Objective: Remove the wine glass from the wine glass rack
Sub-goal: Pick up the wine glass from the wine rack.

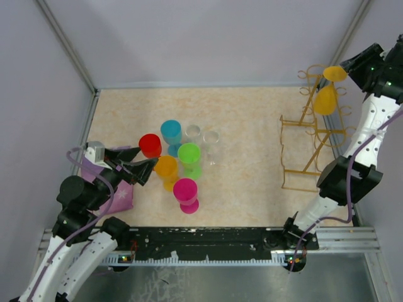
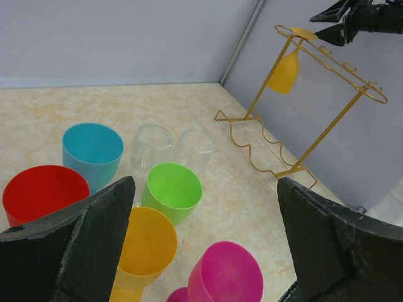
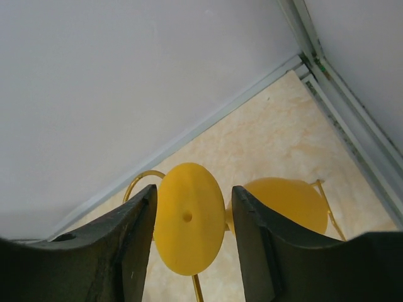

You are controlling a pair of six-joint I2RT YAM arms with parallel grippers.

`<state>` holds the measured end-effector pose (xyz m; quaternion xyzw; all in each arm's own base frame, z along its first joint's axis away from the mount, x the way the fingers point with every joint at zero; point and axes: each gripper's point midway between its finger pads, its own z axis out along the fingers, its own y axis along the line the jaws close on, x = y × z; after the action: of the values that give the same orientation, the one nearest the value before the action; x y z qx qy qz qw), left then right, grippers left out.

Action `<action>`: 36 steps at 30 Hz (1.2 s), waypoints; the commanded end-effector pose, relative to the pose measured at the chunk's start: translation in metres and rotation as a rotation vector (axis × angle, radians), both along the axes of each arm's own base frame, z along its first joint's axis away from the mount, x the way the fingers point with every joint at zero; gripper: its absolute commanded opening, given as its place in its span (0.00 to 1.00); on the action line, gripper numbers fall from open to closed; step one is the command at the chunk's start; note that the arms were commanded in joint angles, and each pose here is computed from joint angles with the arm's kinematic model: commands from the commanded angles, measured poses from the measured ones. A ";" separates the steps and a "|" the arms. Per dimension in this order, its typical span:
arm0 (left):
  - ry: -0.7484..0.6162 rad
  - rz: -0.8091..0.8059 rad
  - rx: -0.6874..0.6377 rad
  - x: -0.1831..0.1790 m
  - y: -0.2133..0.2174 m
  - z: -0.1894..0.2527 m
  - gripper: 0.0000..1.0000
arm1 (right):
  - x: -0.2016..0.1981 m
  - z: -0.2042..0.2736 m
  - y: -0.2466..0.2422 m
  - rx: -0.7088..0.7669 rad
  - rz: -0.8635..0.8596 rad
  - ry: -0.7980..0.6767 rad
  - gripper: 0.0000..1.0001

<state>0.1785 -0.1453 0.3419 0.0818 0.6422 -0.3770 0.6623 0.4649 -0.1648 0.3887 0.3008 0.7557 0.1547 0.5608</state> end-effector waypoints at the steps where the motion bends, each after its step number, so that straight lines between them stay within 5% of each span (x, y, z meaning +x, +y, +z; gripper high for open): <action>1: -0.015 -0.011 0.020 -0.001 -0.002 -0.004 1.00 | 0.002 0.015 0.011 0.038 0.040 -0.073 0.49; 14: -0.012 0.011 0.029 0.000 0.003 -0.003 1.00 | -0.005 0.004 0.005 0.025 -0.007 -0.041 0.26; 36: -0.009 0.006 0.011 -0.004 0.004 0.002 1.00 | -0.019 0.036 0.006 -0.035 -0.030 -0.084 0.14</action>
<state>0.1798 -0.1447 0.3306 0.0875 0.6550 -0.3654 0.6556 0.4596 -0.1653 0.3753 0.3215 0.7556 0.1527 0.5499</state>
